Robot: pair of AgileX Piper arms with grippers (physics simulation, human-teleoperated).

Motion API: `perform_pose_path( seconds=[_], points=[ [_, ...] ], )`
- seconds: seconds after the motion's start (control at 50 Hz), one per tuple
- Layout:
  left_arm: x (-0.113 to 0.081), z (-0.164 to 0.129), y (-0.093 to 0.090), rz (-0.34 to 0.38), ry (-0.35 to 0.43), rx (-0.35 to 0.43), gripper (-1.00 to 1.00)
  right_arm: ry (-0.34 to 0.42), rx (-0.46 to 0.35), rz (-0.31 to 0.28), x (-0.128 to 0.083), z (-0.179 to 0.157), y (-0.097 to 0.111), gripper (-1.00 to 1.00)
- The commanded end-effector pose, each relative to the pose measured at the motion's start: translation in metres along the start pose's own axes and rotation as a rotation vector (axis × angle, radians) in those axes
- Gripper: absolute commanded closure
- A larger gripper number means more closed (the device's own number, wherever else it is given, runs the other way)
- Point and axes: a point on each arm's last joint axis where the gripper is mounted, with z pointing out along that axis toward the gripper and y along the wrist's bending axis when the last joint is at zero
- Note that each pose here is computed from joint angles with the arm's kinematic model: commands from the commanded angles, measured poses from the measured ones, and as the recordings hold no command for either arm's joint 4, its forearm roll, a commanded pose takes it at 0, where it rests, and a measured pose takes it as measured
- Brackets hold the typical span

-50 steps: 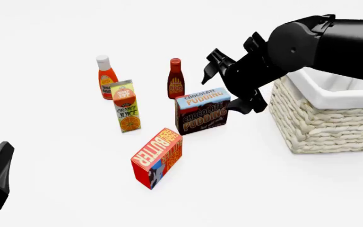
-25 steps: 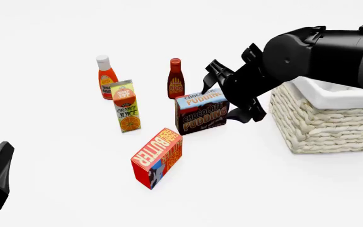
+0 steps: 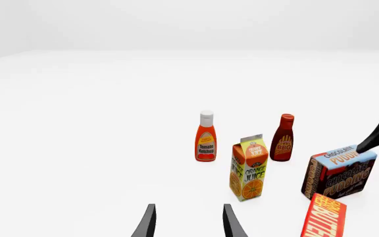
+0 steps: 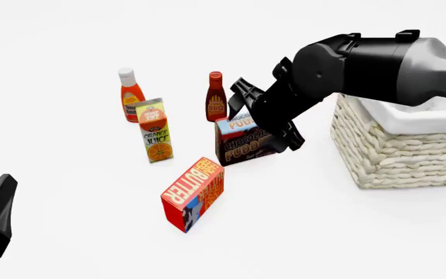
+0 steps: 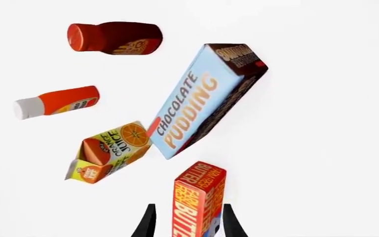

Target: Pick the butter and place it in the basket.

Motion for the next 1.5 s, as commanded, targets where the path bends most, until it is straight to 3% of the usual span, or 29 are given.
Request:
perform_pose_path(
  seconds=[0.02,0.74,1.14,1.5],
  points=[
    [0.000,0.000,0.000,0.000,0.000,0.000,-1.00,0.020,0.009,-0.007,0.008,0.008,0.009,-1.00],
    [0.000,0.000,0.000,0.000,0.000,0.000,-1.00,0.059,0.027,-0.005,0.029,0.027,0.021,-1.00],
    [0.000,0.000,0.000,0.000,0.000,0.000,-1.00,0.044,0.032,0.014,0.022,0.020,0.004,-1.00],
    [0.000,0.000,0.000,0.000,0.000,0.000,-1.00,0.057,0.042,0.023,0.029,0.033,0.007,-1.00]
  ],
)
